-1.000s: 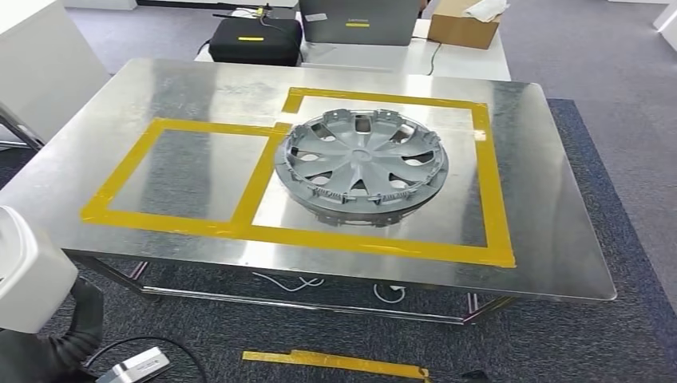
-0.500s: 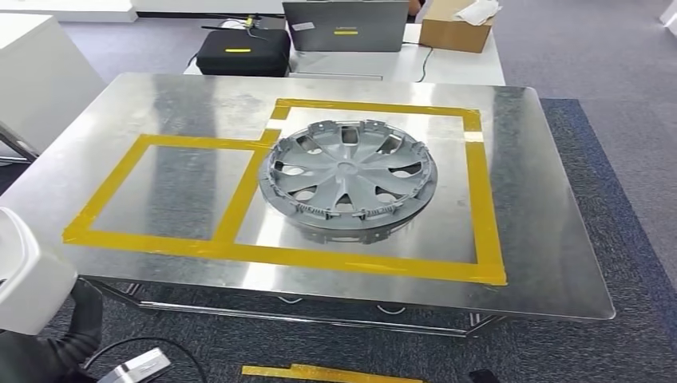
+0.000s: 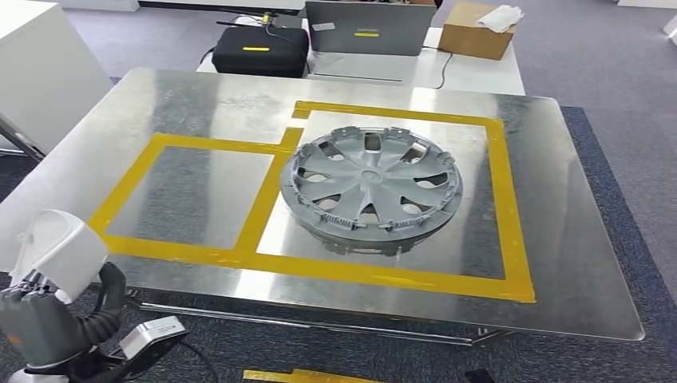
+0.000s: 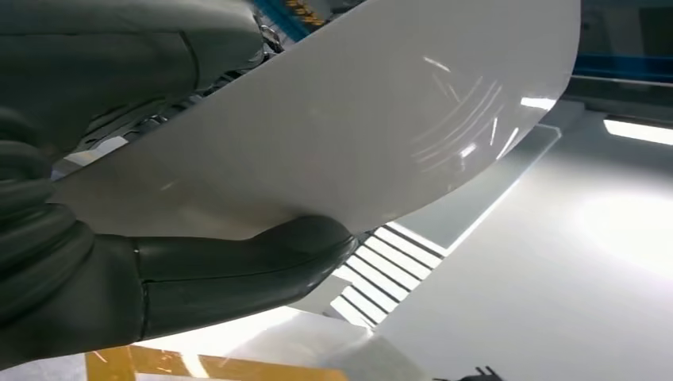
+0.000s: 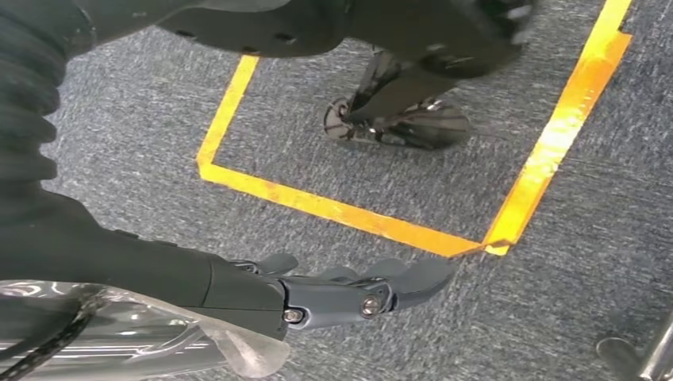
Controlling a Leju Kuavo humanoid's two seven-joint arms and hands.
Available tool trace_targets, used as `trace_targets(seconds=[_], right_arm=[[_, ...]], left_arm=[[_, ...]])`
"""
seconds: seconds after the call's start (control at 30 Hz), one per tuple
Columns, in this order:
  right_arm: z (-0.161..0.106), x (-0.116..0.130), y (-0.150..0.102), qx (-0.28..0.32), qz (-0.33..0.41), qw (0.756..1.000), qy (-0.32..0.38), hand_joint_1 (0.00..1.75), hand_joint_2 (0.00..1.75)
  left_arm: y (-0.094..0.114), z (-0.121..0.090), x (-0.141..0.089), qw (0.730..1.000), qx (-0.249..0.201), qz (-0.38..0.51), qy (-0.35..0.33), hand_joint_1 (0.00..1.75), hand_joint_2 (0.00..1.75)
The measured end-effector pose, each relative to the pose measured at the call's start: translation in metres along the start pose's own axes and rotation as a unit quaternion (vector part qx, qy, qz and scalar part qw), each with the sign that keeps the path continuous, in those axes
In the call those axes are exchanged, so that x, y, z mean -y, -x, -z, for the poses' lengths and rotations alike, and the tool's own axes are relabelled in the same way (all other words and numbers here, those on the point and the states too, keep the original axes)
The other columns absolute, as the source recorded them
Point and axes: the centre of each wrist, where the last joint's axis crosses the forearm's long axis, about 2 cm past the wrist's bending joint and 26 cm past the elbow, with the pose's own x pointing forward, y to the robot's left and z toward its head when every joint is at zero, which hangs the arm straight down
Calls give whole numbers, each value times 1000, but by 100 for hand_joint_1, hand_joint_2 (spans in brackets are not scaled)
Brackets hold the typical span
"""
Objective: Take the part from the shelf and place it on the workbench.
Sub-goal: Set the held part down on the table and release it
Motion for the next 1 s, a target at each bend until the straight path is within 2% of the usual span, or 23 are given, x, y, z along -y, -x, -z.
trace_targets(seconds=[0.23,0.47,0.67,0.77,0.87,1.0], right_arm=[[0,0,0,2,-5,1000,-6,0,175],[0,-1,-1,4,-12,1000,-17,0,175],[2,-1,-4,5,-18,1000,-25,0,175],[3,0,-7,4,-22,999,-28,0,175],[4,0,-12,3,-27,999,-31,0,175],[6,1,-16,4,-33,999,-33,0,175]], left_arm=[[35,10,3,997,-3,26,66,175,175],[88,36,0,986,-10,98,133,175,175],[159,61,-13,959,-56,206,187,175,175],[186,71,-17,941,-71,250,217,175,175],[208,79,-17,924,-84,284,242,175,175],[225,89,-12,908,-93,311,264,175,175]])
